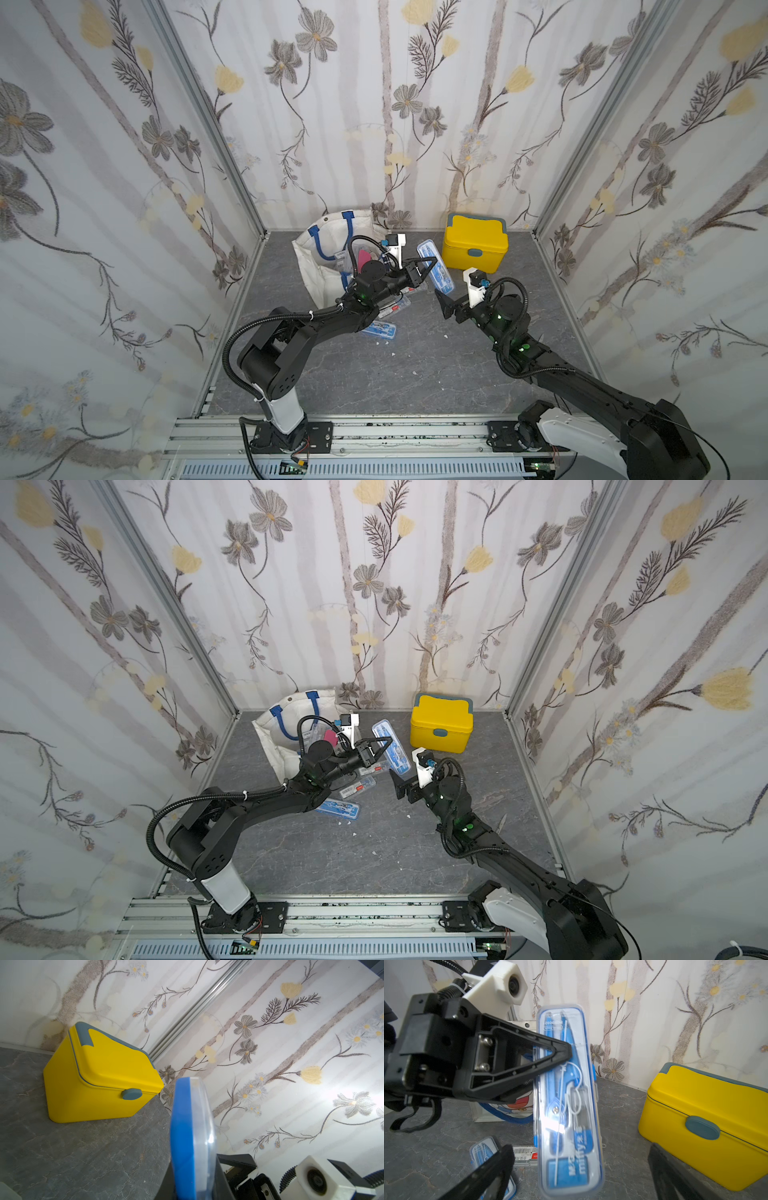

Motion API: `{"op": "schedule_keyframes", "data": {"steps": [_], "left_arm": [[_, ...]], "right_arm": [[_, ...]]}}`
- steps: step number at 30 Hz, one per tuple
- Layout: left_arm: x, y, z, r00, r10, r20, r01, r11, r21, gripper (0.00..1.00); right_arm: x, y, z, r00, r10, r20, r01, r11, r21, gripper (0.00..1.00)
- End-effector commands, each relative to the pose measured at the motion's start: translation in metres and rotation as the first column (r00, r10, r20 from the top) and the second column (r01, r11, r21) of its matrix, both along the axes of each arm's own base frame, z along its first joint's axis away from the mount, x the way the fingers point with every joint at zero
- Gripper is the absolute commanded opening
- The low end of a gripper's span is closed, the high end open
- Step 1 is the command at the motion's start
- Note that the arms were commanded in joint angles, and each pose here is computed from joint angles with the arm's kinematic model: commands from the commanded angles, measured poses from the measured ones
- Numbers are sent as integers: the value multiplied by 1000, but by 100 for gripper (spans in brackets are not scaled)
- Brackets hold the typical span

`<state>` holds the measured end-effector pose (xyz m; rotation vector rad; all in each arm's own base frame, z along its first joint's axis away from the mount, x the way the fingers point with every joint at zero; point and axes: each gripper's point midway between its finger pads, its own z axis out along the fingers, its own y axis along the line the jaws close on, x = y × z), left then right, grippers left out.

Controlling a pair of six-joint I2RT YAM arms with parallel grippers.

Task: Put the compass set into the canvas bag
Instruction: Pick up the compass set at the center of the board, then place the compass set in the canvas bag.

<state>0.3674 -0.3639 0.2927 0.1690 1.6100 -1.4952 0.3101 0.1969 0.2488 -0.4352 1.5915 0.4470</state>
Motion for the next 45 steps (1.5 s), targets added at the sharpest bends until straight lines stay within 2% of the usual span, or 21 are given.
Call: {"op": "schedule_keyframes", "data": {"steps": [1, 7, 12, 16, 20, 28, 29, 30, 37, 45], "left_arm": [[4, 12, 25, 997, 34, 72, -34, 999, -5, 8], [27, 44, 36, 976, 189, 107, -202, 971, 132, 9], [50, 85, 50, 911, 369, 186, -409, 870, 275, 9], [64, 119, 56, 843, 471, 259, -537, 756, 374, 10], [78, 158, 50, 761, 565, 318, -643, 595, 482, 10], [98, 211, 12, 669, 640, 379, -678, 317, 663, 11], [100, 215, 6, 666, 641, 383, -674, 296, 677, 11], [105, 218, 12, 658, 644, 390, -680, 286, 675, 11], [127, 230, -36, 676, 647, 352, -604, 213, 768, 11], [145, 229, -80, 706, 640, 304, -516, 171, 839, 11]], "right_arm": [[-1, -12, 16, 997, -53, 47, 51, 997, 51, 99], [0, -25, 4, 995, -104, 13, 103, 995, 7, 99], [3, -23, -11, 995, -99, -22, 99, 995, -20, 100], [7, -19, -22, 995, -91, -45, 90, 995, -43, 99], [11, -17, -29, 994, -91, -66, 87, 994, -62, 100], [14, -13, -41, 992, -88, -95, 81, 994, -76, 99], [14, -13, -43, 991, -85, -101, 77, 994, -79, 99], [15, -12, -44, 991, -83, -103, 75, 994, -80, 100], [15, -9, -52, 989, -75, -130, 64, 994, -87, 100], [15, -10, -58, 986, -75, -146, 62, 993, -96, 99]]}}
